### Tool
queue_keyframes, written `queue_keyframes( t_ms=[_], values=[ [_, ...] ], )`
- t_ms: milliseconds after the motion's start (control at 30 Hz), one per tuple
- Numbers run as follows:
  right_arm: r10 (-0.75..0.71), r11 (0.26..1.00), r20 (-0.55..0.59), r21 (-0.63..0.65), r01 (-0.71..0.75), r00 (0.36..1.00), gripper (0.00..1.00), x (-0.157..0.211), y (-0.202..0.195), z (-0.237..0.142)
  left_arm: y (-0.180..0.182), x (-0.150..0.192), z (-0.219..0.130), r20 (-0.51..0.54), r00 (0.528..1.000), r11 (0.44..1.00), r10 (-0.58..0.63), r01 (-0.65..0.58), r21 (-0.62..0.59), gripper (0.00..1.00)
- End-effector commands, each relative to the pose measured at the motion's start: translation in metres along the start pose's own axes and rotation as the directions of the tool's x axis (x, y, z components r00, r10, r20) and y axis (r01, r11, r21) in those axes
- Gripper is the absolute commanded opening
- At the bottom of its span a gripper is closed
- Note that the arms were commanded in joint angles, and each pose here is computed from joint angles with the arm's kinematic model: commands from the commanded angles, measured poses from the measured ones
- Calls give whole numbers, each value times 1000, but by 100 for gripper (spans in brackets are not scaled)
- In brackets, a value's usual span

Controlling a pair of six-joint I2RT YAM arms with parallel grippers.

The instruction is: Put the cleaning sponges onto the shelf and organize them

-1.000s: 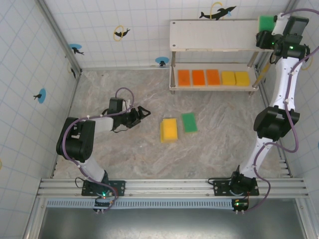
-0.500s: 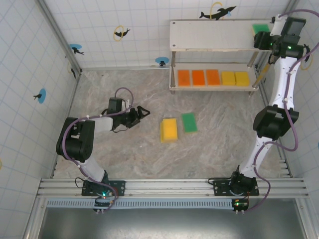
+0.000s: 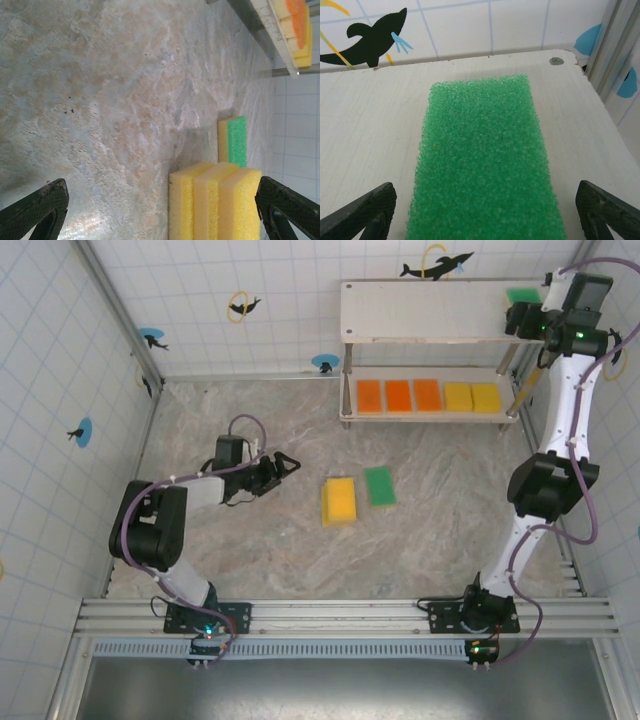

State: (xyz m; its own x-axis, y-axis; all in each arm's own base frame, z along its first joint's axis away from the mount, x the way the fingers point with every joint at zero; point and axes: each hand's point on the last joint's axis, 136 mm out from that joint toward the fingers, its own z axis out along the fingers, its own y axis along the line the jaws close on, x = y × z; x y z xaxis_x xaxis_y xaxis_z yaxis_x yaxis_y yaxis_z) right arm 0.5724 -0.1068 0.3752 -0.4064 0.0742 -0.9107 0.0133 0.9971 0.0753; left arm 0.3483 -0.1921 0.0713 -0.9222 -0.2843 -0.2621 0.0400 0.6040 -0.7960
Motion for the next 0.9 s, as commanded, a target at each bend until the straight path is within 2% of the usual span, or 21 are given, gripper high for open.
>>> queue_keyframes(
  t_ms=[0,67,267,500,700,867],
  values=[
    [23,999,84,-26,-21,996,97,-30,1,-44,-8,0,-12,25,999,1000,21,-21,9,98],
    [39,999,90,-34,-36,995,100,-30,-3,-51,-11,1,-17,33,999,1000,27,-28,9,97],
    [66,998,96,15,-68,993,99,-30,-7,-82,-13,9,-32,60,998,999,31,-30,-14,98],
    [51,998,93,19,-53,994,99,-24,37,-133,-18,10,-39,76,997,999,32,-31,-12,98],
    [-38,999,19,11,37,999,99,17,98,-159,-18,10,-41,78,996,999,32,-30,-27,98],
    [-59,997,-106,-53,54,993,99,72,147,-164,-16,10,-41,77,997,999,30,-28,-31,98]
  ],
)
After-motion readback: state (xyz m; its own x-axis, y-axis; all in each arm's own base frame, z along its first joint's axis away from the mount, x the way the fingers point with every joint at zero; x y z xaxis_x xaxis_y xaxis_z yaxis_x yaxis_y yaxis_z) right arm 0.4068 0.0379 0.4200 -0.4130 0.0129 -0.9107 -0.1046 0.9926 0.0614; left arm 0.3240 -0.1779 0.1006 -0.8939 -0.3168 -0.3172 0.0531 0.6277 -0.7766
